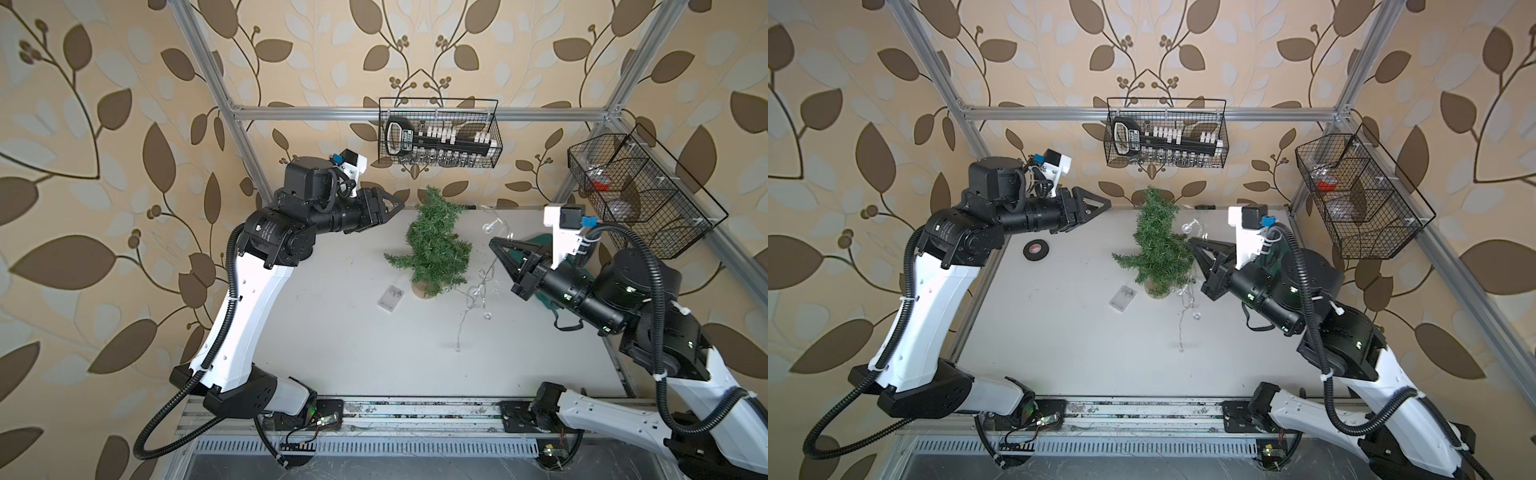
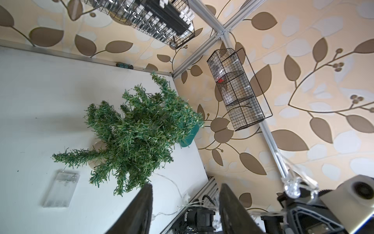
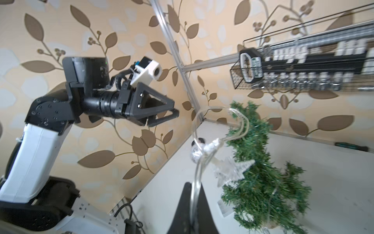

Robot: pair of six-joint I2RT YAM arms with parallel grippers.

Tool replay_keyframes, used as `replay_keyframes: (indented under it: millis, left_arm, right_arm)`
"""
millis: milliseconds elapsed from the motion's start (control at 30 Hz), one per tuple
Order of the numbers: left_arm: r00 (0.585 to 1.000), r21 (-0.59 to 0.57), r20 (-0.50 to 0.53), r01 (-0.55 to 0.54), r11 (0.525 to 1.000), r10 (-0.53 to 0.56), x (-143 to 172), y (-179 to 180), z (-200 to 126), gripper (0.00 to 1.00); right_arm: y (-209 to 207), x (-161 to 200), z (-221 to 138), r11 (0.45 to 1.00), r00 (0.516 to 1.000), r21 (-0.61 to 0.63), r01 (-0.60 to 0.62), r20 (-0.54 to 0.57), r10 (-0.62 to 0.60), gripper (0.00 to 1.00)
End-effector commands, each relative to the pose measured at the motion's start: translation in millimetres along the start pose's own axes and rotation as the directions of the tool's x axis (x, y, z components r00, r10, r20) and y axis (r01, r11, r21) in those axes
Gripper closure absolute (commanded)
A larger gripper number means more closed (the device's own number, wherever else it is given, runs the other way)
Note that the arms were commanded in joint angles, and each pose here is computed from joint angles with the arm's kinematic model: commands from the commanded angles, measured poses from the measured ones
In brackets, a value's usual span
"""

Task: Remove string lights from the small christmas tree
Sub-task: Remove the light string from the Christmas tree, then place the light string at the center of the board.

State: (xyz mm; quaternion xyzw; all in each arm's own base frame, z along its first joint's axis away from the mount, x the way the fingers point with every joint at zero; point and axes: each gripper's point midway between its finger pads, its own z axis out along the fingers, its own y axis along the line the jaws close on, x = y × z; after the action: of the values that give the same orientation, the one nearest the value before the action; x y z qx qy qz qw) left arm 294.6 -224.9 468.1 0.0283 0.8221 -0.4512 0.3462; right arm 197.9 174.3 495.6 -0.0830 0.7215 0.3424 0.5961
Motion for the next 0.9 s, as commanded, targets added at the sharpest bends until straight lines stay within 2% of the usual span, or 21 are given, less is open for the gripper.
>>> replay_keyframes:
  millis: [0, 100, 233, 300, 467, 700, 867]
  left_arm:
    - [0.999, -0.016, 0.023, -0.024, 1.000, 0.025, -3.8, 7.9, 1.6, 0.46]
    - [0.999, -0.031, 0.029, -0.013, 0.999, 0.014, -6.1, 15.7, 1.2, 0.46]
    - [0.999, -0.031, 0.039, -0.003, 1.000, 0.004, -12.2, 17.9, -0.9, 0.46]
    - [0.999, -0.029, 0.042, -0.004, 1.000, 0.006, -14.2, 17.3, -1.9, 0.46]
    - [0.999, -0.030, 0.036, -0.006, 1.000, 0.007, -14.4, 17.4, -1.8, 0.46]
    - [0.999, -0.043, 0.031, -0.012, 0.999, 0.013, -14.8, 23.7, 2.1, 0.46]
    - [1.000, -0.044, 0.026, -0.013, 0.999, 0.015, -14.4, 25.9, 2.2, 0.45]
  right_arm:
    - [-53.1, -6.8, -14.6, 0.949, 0.997, 0.307, 0.073, 0.003, -0.078, 1.00]
    - [-66.7, -35.3, -18.9, 0.892, 0.986, 0.437, 0.113, 0.062, -0.155, 1.00]
    - [-65.1, -78.3, 0.7, 0.840, 0.958, 0.516, 0.169, 0.114, -0.263, 1.00]
    - [-78.6, -100.1, 14.3, 0.826, 0.955, 0.541, 0.158, 0.128, -0.267, 1.00]
    - [-137.0, -166.6, 32.5, 0.868, 0.958, 0.496, -0.028, 0.262, -0.119, 1.00]
    - [-154.0, -216.4, 73.9, 0.907, 0.918, 0.415, -0.070, 0.383, -0.104, 1.00]
    - [-159.5, -249.4, 95.1, 0.928, 0.854, 0.367, -0.070, 0.502, -0.134, 1.00]
